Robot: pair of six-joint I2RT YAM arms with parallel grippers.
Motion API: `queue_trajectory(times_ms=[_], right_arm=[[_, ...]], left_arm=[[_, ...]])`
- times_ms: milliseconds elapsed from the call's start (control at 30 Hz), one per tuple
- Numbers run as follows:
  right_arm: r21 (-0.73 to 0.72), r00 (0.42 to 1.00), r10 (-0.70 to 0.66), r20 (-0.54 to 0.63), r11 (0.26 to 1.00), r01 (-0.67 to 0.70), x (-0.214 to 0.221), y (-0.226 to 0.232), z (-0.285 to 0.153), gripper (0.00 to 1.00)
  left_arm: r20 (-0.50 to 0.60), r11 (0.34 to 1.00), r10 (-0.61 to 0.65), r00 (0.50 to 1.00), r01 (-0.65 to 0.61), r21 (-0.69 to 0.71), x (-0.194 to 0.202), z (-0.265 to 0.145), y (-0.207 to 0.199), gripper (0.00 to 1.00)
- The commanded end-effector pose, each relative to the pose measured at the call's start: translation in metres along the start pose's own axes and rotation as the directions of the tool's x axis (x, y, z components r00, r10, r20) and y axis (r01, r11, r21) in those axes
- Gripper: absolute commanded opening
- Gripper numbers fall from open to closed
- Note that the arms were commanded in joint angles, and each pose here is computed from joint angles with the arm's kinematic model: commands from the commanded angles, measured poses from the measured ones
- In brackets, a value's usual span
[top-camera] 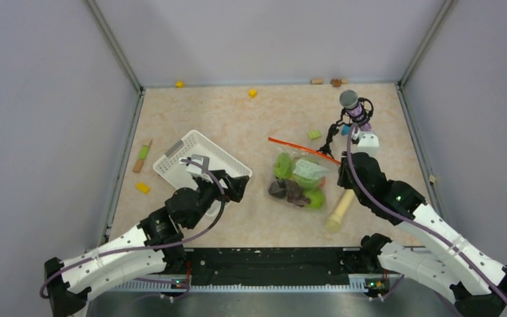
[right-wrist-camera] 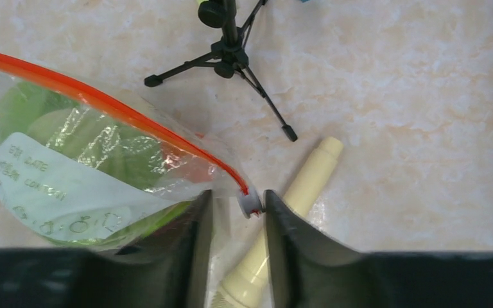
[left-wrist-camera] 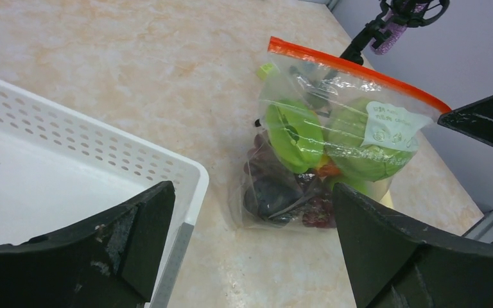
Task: Place the food in the zip-top bag and seal the zipper
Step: Place the zipper food storage bag at the center of the board.
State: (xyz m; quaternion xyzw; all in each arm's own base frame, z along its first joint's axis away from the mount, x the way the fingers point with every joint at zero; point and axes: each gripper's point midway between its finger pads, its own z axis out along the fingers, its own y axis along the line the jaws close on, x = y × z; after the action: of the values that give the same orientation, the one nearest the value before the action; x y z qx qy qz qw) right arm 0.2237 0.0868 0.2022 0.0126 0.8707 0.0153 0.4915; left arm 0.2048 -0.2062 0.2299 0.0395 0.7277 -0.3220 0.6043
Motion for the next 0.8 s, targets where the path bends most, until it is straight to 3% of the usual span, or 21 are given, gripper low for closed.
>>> queue_trajectory(times_ms=[0,133,167,333,533,767], right_arm=[[0.011,0.997,0.037,0.061,0.999,-0.037,-0.018,0.0,-0.001,0.45],[0.03,0.992,0.044,0.12,0.998,-0.048,-0.033,-0.005,-0.004,0.86],[0.037,0.989,0.056,0.136,0.997,-0.061,-0.038,-0.007,-0.006,0.92],[0.028,0.97,0.118,0.214,0.992,-0.126,-0.063,-0.013,-0.021,0.99],[0.108,0.91,0.224,0.349,0.955,-0.277,-0.073,-0.051,-0.042,0.99],[0.084,0.841,0.315,0.44,0.918,-0.388,-0.07,-0.077,-0.062,0.99]], left_arm=[[0.029,0.992,-0.084,0.996,0.086,-0.093,-0.016,-0.007,0.012,0.97],[0.041,0.979,-0.097,0.994,0.102,-0.174,-0.012,-0.011,0.029,0.97],[0.045,0.975,-0.1,0.994,0.107,-0.196,-0.012,-0.012,0.034,0.97],[0.053,0.948,-0.107,0.993,0.118,-0.297,-0.022,-0.023,0.048,0.97],[0.191,0.745,-0.144,0.971,0.233,-0.625,-0.051,-0.072,0.109,0.97],[0.242,0.624,-0.113,0.964,0.258,-0.738,-0.072,-0.116,0.135,0.97]])
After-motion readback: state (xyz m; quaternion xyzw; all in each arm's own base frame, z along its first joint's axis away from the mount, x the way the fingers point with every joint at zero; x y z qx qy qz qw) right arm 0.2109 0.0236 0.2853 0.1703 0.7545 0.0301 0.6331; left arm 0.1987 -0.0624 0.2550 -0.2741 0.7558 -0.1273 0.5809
